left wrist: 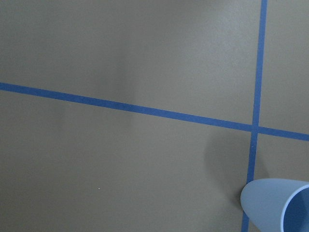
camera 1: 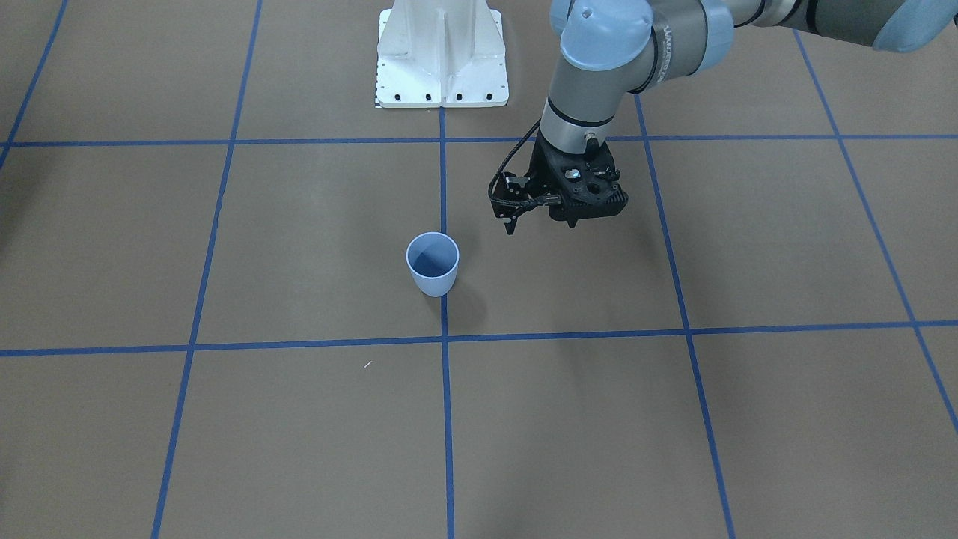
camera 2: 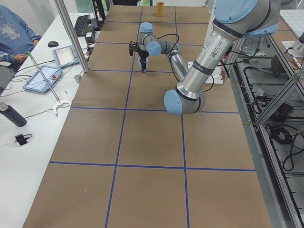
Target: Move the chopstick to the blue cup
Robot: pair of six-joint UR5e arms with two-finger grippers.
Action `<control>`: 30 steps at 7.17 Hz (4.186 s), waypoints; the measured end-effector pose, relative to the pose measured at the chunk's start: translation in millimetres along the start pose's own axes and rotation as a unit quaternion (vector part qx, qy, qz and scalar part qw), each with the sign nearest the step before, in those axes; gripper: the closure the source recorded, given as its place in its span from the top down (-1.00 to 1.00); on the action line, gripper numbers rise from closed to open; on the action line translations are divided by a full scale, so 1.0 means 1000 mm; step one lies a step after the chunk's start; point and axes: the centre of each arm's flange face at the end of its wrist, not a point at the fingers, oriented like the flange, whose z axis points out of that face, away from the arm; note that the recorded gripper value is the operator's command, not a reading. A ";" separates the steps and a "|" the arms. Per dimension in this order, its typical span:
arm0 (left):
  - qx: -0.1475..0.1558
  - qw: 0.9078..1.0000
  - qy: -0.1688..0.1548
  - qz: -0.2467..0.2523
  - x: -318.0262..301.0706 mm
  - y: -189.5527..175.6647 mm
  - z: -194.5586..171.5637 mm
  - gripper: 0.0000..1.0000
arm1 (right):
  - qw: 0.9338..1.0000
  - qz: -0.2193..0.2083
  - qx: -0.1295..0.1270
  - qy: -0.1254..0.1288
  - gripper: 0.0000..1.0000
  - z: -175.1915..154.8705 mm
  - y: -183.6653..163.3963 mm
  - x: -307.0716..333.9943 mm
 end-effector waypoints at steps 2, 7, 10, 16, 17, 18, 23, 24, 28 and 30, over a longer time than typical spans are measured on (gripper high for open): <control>0.000 1.000 0.002 -0.002 0.001 0.000 -0.002 0.97 | 1.000 -0.001 -0.001 0.002 -0.82 0.000 0.000 0.000; 0.007 1.000 -0.003 -0.004 -0.002 -0.001 0.001 0.97 | 1.000 -0.005 0.005 0.007 -1.00 -0.012 -0.009 -0.005; 0.007 1.000 -0.004 -0.003 0.000 0.002 0.003 0.97 | 1.000 0.017 0.015 0.002 -1.00 -0.050 0.007 -0.007; 0.007 1.000 0.002 -0.001 0.000 0.002 0.010 0.97 | 0.999 0.029 0.015 0.031 -1.00 -0.214 0.007 -0.065; 0.008 1.000 0.002 0.000 -0.003 0.003 0.008 0.97 | 0.999 0.023 0.019 0.031 -1.00 -0.240 -0.004 -0.088; 0.009 1.000 0.002 0.008 -0.014 0.004 0.006 0.97 | 0.999 0.018 0.028 0.015 -1.00 -0.251 -0.017 -0.119; 0.024 0.998 -0.011 0.062 -0.088 -0.011 -0.018 0.97 | 0.989 0.088 0.076 -0.090 -1.00 -0.247 -0.080 -0.358; 0.020 0.997 -0.015 0.071 -0.106 -0.020 -0.022 0.97 | 0.986 0.098 0.081 -0.105 -1.00 -0.246 -0.089 -0.414; 0.012 0.995 -0.036 0.095 -0.155 -0.058 -0.021 0.97 | 0.965 0.149 0.076 -0.201 -1.00 -0.212 -0.098 -0.648; 0.014 0.994 -0.039 0.100 -0.163 -0.069 -0.008 0.97 | 0.962 0.150 0.064 -0.220 -1.00 -0.206 -0.094 -0.713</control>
